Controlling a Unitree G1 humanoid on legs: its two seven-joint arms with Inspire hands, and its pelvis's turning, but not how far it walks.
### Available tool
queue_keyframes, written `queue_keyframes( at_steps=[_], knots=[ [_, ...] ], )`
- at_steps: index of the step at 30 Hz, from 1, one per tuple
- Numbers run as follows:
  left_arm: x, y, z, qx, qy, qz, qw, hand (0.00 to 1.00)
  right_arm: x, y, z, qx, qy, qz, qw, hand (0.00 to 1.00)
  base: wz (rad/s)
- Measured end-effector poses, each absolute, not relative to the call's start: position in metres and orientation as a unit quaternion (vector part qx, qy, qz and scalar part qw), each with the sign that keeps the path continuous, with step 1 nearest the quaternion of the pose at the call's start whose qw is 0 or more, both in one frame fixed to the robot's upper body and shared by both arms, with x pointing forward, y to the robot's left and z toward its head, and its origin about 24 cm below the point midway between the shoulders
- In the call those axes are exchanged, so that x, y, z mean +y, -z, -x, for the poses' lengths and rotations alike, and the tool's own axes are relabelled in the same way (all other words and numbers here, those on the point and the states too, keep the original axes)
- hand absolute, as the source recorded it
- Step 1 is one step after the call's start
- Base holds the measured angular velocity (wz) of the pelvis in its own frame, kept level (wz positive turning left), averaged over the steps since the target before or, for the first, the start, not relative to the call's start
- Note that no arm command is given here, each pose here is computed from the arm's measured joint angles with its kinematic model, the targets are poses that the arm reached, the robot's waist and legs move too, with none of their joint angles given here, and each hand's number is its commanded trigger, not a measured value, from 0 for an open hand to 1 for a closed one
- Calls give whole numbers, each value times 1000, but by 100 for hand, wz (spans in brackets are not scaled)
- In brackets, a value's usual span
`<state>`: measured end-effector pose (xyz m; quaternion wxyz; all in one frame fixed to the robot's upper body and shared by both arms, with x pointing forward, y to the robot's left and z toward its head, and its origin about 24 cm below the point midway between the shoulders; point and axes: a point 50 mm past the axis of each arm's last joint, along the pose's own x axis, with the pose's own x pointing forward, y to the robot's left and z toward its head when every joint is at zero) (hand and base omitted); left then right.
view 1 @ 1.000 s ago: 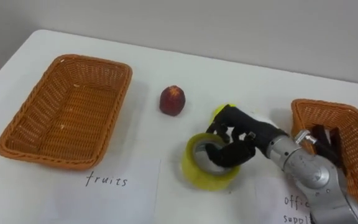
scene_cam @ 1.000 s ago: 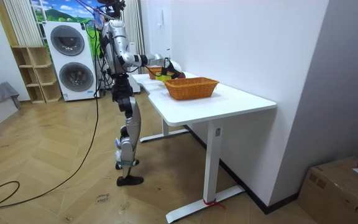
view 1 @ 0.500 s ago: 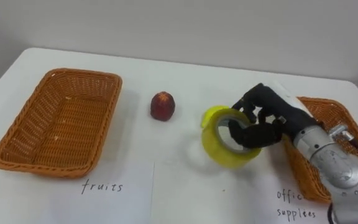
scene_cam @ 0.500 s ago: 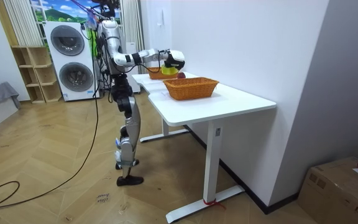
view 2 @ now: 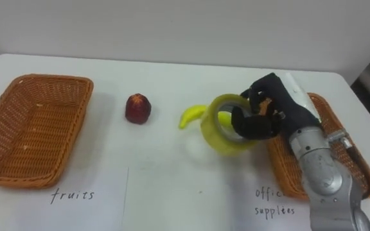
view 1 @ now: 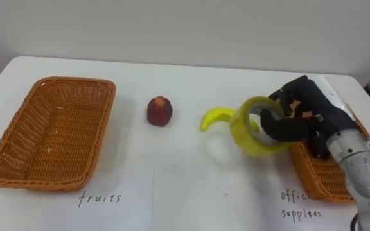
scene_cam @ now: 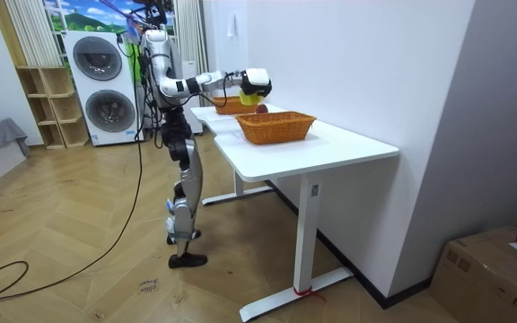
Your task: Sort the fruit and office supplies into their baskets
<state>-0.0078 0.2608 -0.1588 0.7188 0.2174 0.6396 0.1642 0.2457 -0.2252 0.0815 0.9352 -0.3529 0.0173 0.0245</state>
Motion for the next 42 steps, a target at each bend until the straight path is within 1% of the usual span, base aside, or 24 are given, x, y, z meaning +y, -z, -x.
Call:
queue_keyframes(
  at_steps=[7,18,23,32,42],
  knots=[
    [261,159,10,643,-163,-215,717,0,-230,-82,-245,14,-1,342,940,100,0],
    [265,158,11,640,-180,-206,718,0,-268,-79,-233,21,101,331,938,100,-2],
    [264,158,13,643,-179,-205,715,0,-277,-72,-231,38,119,326,937,100,-11],
    [265,158,14,645,-184,-202,714,0,-280,-73,-230,37,133,325,936,100,0],
    [266,158,10,641,-187,-201,717,0,-291,-61,-226,70,154,338,926,100,-3]
  ],
)
